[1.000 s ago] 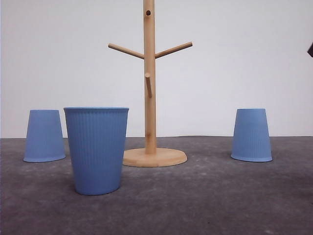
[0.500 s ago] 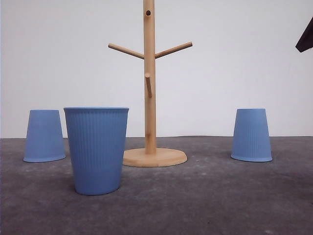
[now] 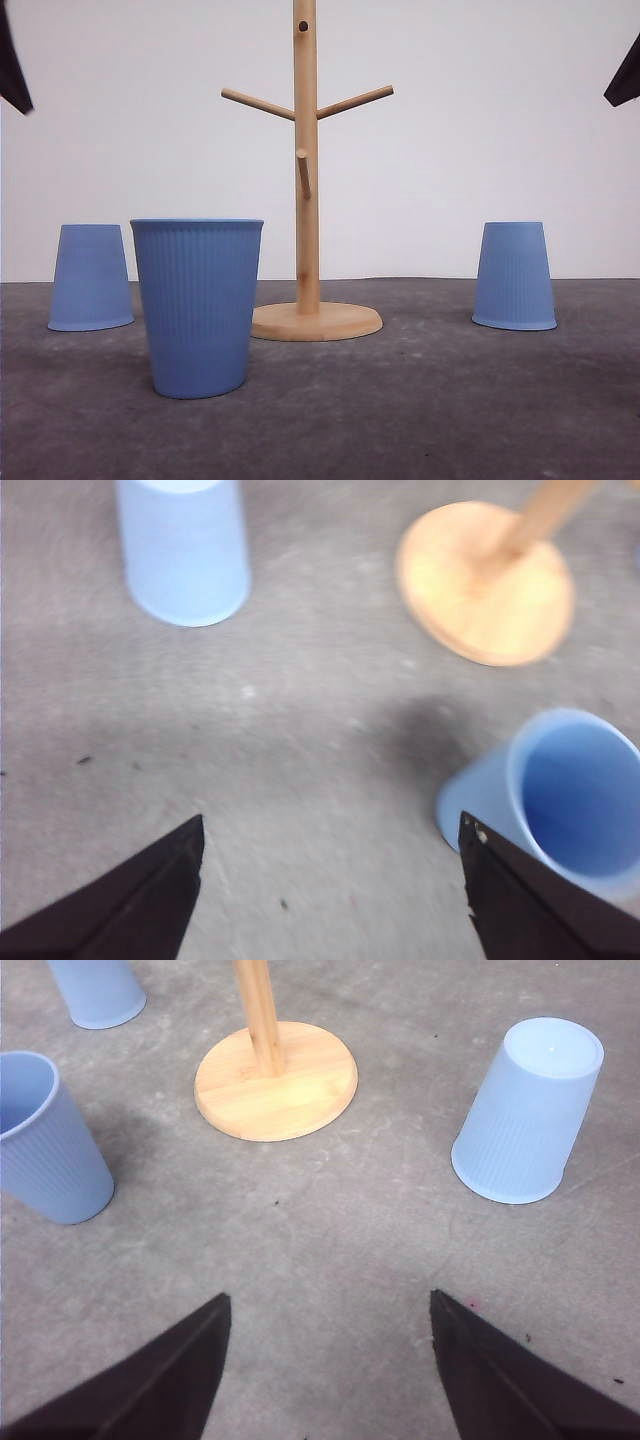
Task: Place three cups
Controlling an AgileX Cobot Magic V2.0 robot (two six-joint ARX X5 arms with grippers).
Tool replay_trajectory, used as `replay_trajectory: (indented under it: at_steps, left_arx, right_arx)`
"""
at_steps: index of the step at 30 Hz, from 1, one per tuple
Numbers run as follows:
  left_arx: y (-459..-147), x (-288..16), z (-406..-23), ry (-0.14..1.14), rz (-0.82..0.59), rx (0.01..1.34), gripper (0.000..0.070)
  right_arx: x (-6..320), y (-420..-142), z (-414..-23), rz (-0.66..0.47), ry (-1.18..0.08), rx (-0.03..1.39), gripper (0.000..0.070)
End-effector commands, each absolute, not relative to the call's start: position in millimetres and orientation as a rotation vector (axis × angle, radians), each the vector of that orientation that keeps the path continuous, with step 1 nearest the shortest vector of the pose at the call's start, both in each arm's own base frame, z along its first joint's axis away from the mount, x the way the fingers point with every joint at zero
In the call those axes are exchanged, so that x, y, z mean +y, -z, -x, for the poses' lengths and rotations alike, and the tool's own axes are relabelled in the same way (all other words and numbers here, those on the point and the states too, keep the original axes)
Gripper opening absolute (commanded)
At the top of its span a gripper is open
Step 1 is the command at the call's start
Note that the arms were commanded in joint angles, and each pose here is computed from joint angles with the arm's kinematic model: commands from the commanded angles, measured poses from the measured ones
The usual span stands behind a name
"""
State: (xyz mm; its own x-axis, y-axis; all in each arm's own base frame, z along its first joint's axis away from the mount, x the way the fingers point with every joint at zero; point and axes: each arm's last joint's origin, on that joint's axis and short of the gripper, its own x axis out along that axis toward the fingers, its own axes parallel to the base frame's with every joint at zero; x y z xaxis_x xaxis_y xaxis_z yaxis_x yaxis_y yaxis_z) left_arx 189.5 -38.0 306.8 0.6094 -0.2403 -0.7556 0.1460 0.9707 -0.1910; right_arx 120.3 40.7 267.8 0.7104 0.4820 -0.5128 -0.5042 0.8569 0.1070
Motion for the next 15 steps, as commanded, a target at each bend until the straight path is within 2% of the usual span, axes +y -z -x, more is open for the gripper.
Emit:
replay_trajectory:
  at_steps: [1, 6, 9, 15]
  left_arx:
    - [-309.2, -38.6, -208.5, 0.21, 0.105, 0.91, 0.049]
    - [-310.4, -39.3, -258.2, 0.177, 0.109, 0.992, 0.049]
    - [-309.4, -39.0, -289.5, 0.159, 0.112, 1.026, 0.0529]
    - [-298.7, -35.1, -336.8, 0.119, 0.105, 1.039, 0.0539]
  right_arx:
    - [41.6, -273.4, -120.9, 0.031, -0.552, 0.538, 0.0399]
    - [41.5, -273.1, -120.8, 0.025, -0.55, 0.543, 0.0399]
    - [41.5, -273.1, -120.8, 0.026, -0.549, 0.542, 0.0399]
    - [41.5, -273.1, -120.9, 0.026, -0.549, 0.543, 0.0399]
